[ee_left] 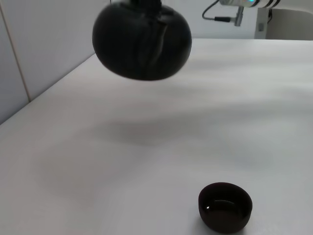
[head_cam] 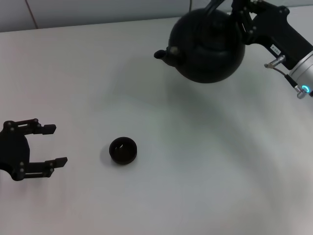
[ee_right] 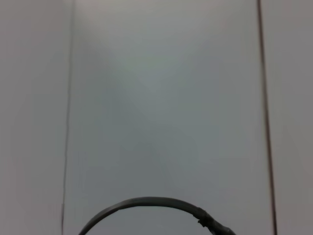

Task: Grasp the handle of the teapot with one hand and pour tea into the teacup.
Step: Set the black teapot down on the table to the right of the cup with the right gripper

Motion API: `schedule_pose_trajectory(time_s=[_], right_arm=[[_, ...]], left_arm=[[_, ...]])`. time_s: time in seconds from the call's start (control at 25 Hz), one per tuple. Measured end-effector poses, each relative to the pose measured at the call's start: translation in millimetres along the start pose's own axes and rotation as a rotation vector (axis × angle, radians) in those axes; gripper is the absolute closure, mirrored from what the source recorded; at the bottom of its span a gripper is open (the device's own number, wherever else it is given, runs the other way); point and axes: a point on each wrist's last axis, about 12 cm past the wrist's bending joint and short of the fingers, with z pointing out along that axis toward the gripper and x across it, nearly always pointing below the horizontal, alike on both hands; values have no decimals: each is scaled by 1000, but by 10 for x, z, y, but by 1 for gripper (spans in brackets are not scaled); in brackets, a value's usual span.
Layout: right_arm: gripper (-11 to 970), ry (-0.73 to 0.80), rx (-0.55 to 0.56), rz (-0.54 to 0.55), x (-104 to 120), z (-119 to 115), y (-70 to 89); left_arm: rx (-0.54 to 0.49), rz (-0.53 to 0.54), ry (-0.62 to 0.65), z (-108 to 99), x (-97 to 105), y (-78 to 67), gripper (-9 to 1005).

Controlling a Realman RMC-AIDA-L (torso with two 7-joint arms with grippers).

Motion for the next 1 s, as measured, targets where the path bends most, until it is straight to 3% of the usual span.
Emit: schedule_pose_trajectory(time_s=[0.32, 1.0], right_arm=[[878, 128, 86, 19, 165, -42, -84], [878, 186, 122, 25, 249, -68, -104]], left_arm=[[11, -1, 22, 19, 14, -7, 211], [23, 9, 37, 42, -7, 10, 211]])
